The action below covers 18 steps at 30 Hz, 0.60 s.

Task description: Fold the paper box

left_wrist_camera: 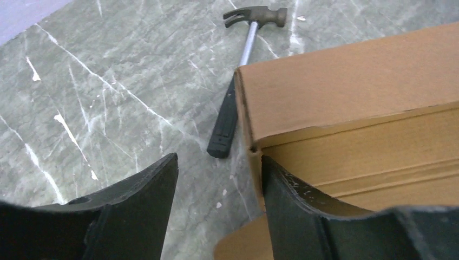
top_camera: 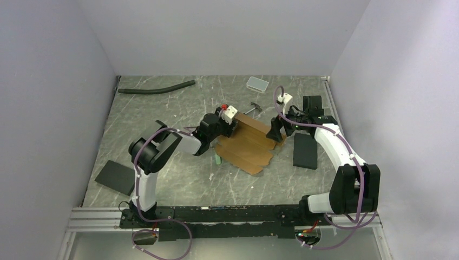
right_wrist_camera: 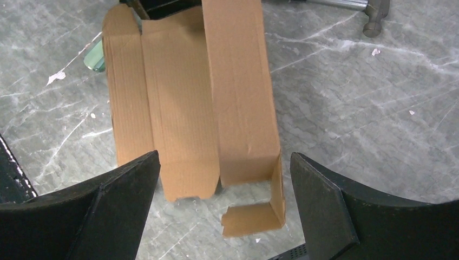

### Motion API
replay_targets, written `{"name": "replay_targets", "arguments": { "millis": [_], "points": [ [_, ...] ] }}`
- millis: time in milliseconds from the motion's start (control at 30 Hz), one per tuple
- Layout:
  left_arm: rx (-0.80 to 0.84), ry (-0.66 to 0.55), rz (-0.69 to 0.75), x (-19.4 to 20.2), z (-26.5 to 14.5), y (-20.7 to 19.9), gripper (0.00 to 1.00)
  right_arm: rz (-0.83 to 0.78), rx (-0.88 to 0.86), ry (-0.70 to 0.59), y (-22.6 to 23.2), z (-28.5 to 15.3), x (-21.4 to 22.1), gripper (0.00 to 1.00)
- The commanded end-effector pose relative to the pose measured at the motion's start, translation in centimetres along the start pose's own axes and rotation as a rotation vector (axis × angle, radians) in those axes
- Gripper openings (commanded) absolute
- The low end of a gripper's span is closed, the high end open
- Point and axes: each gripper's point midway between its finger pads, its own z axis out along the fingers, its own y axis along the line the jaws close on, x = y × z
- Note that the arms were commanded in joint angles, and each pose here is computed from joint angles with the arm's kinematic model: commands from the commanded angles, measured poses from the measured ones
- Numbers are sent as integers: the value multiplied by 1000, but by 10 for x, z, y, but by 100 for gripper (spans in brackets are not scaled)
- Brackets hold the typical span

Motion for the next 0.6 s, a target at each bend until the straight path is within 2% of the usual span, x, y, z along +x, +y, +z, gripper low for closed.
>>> {"name": "replay_targets", "arguments": {
  "millis": [0,33,133,167,267,300,433,567],
  "points": [
    [-89,-93,6,-26,12,13,56,-27,7,-19,-2,4,-7,94],
    [-95,-93,3,-25,12,13,52,-29,8,-18,-2,4,-7,94],
    [-102,-82,-3,-18,15,12,49,-30,7,-11,-2,6,-5,94],
    [-101,-78,-3,-16,15,10,41,-32,8,-8,-2,6,-5,94],
    [-113,-66,-8,-11,15,11,5,-36,10,-3,-2,7,-3,93],
    [-123,-62,-10,-10,13,11,0,-39,11,-2,-2,8,-3,93],
    [-190,-55,-44,-4,1,17,0,-53,14,-6,-1,5,-5,94],
    [-233,-61,-150,-10,-14,19,0,-60,20,-20,-2,0,-10,96]
  ]
}}
